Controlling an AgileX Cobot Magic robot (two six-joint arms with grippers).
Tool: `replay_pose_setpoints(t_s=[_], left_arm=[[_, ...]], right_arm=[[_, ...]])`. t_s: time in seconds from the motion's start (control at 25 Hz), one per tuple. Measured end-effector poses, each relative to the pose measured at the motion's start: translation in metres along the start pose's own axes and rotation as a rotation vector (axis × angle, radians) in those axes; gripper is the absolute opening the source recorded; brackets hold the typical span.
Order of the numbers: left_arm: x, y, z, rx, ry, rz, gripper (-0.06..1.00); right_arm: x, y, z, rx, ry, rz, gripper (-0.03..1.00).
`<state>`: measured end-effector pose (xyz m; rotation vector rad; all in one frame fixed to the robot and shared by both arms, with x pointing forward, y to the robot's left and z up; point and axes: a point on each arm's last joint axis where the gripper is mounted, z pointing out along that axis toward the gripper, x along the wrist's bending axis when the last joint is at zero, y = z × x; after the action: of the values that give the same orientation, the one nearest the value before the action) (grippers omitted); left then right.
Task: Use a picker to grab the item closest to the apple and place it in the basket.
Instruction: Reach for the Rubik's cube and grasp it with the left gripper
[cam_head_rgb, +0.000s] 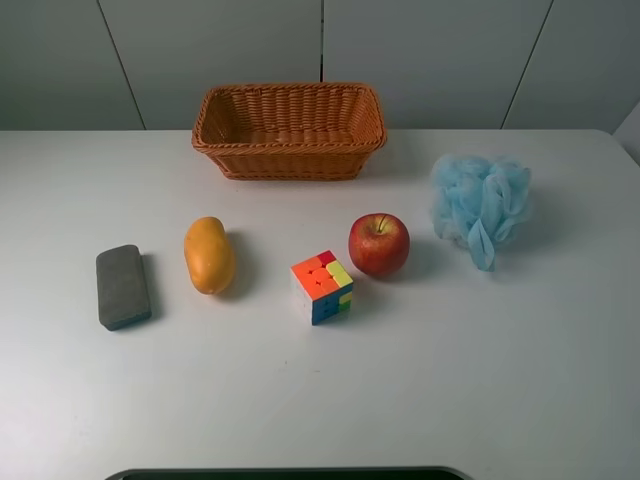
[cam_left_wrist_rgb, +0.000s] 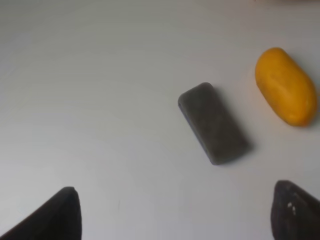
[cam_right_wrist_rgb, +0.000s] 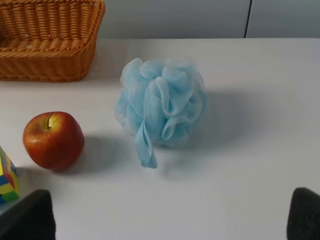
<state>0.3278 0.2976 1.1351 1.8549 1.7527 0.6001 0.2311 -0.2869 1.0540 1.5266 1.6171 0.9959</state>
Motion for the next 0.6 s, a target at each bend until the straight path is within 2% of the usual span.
replay_pose_setpoints(t_s=[0.16, 0.32, 0.6], left_arm=[[-0.005, 0.033, 0.031, 0.128, -0.067, 0.046, 0.73], [-0.025, 0.06, 0.064, 0.244, -0.142, 0.142, 0.73], [-0.086, 0.096, 0.132, 0.39, -0.25, 0.33, 0.73]], right_arm=[[0.0, 0.0, 0.0, 0.0, 0.0, 0.0, 0.7], [0.0, 0.0, 0.0, 0.0, 0.0, 0.0, 0.7], [0.0, 0.0, 0.0, 0.0, 0.0, 0.0, 0.7]])
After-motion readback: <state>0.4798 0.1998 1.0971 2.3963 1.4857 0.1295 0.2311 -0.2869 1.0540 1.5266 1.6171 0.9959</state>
